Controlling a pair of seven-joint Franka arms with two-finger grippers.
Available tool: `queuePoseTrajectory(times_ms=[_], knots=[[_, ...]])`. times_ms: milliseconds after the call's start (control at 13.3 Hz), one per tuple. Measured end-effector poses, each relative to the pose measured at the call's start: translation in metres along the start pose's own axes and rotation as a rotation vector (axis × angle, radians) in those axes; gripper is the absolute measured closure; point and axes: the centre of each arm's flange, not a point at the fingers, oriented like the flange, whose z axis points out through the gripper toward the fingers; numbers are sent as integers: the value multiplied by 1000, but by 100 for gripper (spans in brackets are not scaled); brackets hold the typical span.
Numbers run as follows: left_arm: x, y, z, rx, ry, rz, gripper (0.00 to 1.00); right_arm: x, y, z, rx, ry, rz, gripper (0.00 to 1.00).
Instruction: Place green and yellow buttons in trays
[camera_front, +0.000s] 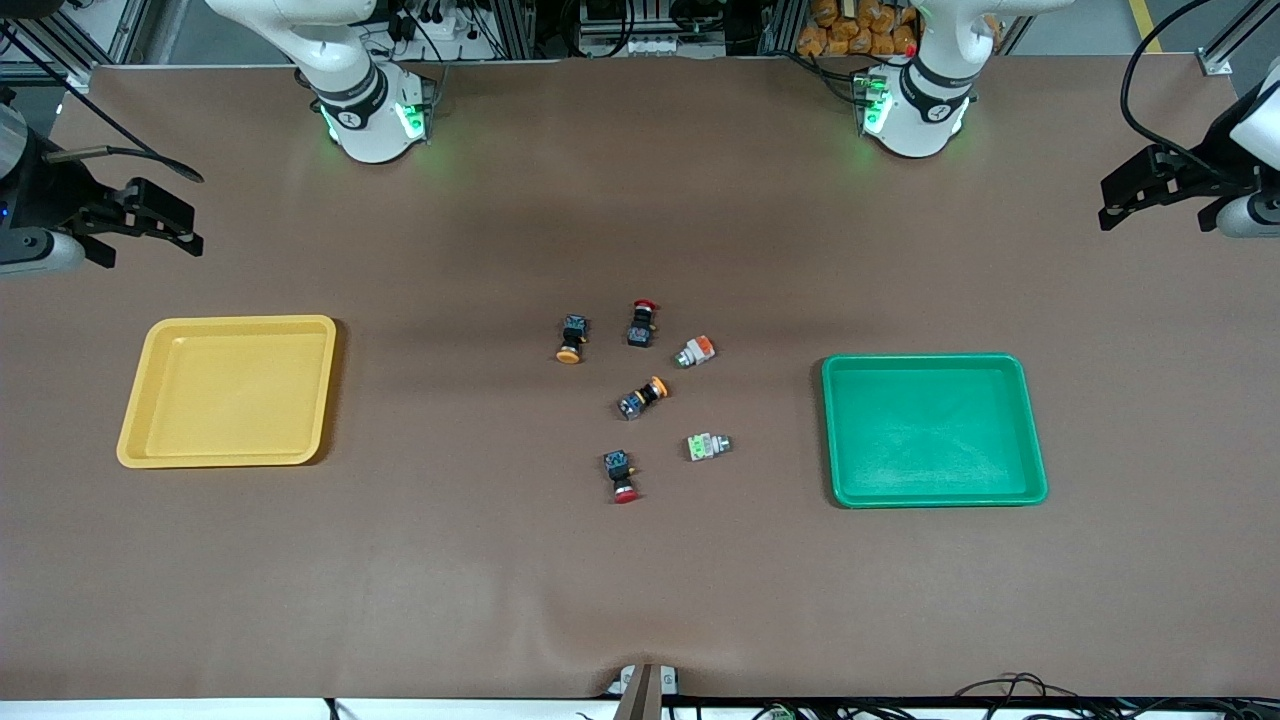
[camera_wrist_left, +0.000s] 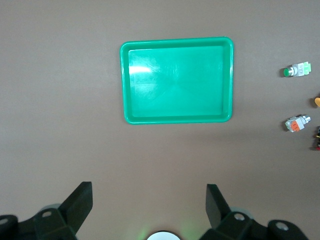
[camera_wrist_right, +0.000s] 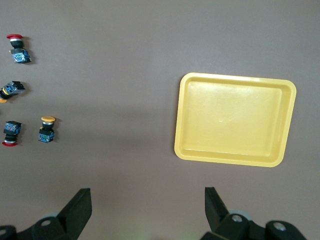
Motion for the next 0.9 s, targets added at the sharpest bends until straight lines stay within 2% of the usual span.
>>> queuePoseTrajectory(times_ms=[905], knots=[[-3,-2,0,1,-26,-3,0,1,4,2,0,-4,-2,0]])
